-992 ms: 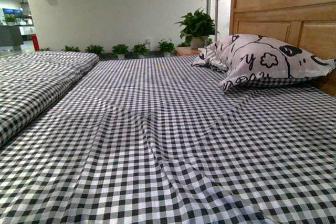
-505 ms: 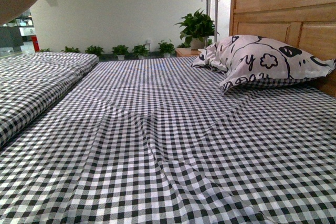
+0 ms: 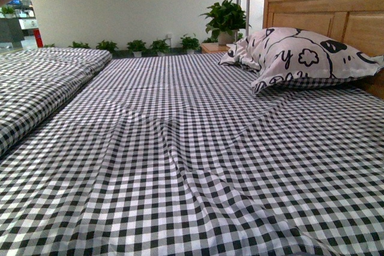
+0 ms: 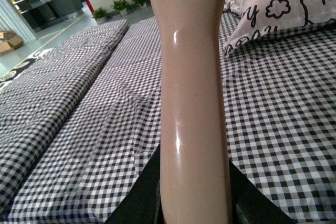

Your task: Clean up trash

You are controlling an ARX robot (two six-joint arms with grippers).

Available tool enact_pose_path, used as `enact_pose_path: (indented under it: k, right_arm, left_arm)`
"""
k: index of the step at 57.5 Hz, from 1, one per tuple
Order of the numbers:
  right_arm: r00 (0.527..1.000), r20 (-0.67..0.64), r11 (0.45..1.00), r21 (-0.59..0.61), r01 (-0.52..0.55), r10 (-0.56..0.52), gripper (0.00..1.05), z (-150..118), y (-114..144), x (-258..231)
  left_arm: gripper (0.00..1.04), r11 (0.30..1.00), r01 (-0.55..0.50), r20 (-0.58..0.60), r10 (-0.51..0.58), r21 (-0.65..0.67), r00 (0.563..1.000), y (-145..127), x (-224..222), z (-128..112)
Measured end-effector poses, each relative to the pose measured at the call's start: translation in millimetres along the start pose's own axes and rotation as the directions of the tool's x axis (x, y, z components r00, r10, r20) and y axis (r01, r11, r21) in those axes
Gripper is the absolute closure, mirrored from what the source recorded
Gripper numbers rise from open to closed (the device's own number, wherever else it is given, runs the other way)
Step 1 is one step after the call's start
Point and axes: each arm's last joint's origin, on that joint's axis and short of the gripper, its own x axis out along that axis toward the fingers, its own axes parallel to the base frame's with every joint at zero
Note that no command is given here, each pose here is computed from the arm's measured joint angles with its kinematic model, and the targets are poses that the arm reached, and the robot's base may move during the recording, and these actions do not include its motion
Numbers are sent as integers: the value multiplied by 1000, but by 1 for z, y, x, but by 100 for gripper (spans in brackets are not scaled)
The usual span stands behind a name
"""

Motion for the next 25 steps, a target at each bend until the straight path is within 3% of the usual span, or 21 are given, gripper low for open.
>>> enact_pose_path:
  k: [25]
  right_arm:
    - [1000, 0, 1000, 0, 0, 0, 86, 0, 0, 0]
  left_arm:
    - [78, 1000, 0, 0, 0, 0, 1000, 0, 0, 0]
